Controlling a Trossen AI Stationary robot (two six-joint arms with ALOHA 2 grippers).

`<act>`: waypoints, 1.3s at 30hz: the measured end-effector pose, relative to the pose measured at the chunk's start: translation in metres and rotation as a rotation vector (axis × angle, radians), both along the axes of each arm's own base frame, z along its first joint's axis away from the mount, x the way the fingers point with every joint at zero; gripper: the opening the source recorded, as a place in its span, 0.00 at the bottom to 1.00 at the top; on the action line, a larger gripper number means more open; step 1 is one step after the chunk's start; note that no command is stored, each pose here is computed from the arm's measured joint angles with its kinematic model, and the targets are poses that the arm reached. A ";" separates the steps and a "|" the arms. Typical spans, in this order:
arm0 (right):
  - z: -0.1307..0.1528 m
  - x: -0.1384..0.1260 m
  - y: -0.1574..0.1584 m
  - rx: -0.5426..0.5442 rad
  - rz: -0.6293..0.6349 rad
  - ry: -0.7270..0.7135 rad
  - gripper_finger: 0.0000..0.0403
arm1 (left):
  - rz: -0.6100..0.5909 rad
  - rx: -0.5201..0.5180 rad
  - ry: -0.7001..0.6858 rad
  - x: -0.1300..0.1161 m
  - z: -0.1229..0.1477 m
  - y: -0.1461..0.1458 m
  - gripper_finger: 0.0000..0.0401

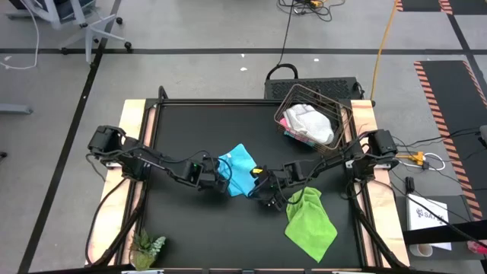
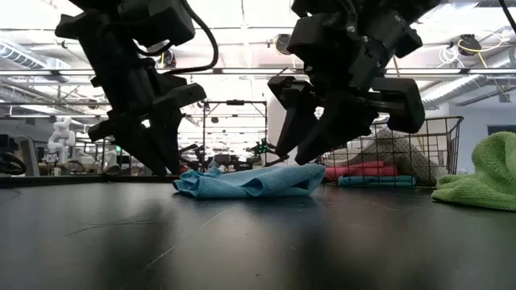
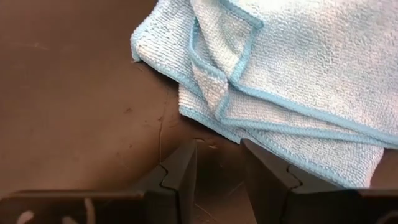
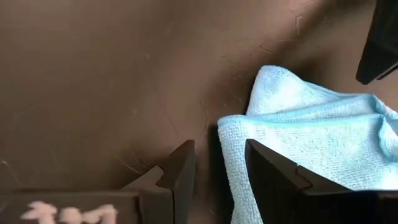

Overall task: Fold microfiber towels
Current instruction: Fold the blue towel

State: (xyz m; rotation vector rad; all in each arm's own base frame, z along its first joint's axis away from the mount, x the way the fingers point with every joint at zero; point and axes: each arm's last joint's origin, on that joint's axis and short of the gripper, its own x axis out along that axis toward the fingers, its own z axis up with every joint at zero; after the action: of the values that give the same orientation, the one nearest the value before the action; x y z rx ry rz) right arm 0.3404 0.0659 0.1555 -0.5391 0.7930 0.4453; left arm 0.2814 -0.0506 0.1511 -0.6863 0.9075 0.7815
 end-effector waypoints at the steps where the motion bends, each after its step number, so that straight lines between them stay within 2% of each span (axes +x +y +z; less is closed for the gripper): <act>1: -0.001 -0.001 0.000 0.000 0.000 0.000 0.33 | 0.004 0.000 0.000 0.000 0.000 0.001 0.32; 4: -0.005 -0.004 -0.001 -0.010 0.009 0.004 0.33 | 0.014 0.000 -0.001 0.001 0.000 0.004 0.32; 11: -0.010 -0.004 -0.002 -0.042 0.061 -0.108 0.33 | 0.039 0.015 -0.004 0.002 0.000 0.009 0.32; 17: -0.014 -0.003 -0.006 -0.045 0.051 -0.100 0.33 | 0.046 0.013 -0.007 0.002 0.000 0.010 0.32; 23: -0.032 0.001 -0.015 -0.056 0.026 -0.047 0.33 | 0.051 0.010 -0.010 0.002 0.000 0.010 0.32; 30: -0.031 0.003 -0.017 -0.102 -0.019 -0.075 0.32 | 0.063 0.004 -0.017 0.002 0.000 0.010 0.32; 34: -0.031 0.003 -0.018 -0.127 -0.045 -0.075 0.27 | 0.066 0.003 -0.018 0.002 0.000 0.010 0.32; 39: -0.031 0.003 -0.019 -0.117 -0.060 -0.076 0.14 | 0.071 0.001 -0.020 0.002 0.000 0.010 0.32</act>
State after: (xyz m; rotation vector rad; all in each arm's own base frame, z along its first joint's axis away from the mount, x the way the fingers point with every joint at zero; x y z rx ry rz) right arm 0.3433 0.0472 0.1249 -0.6353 0.7629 0.3222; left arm 0.2835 -0.0410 0.1515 -0.7273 0.8687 0.8363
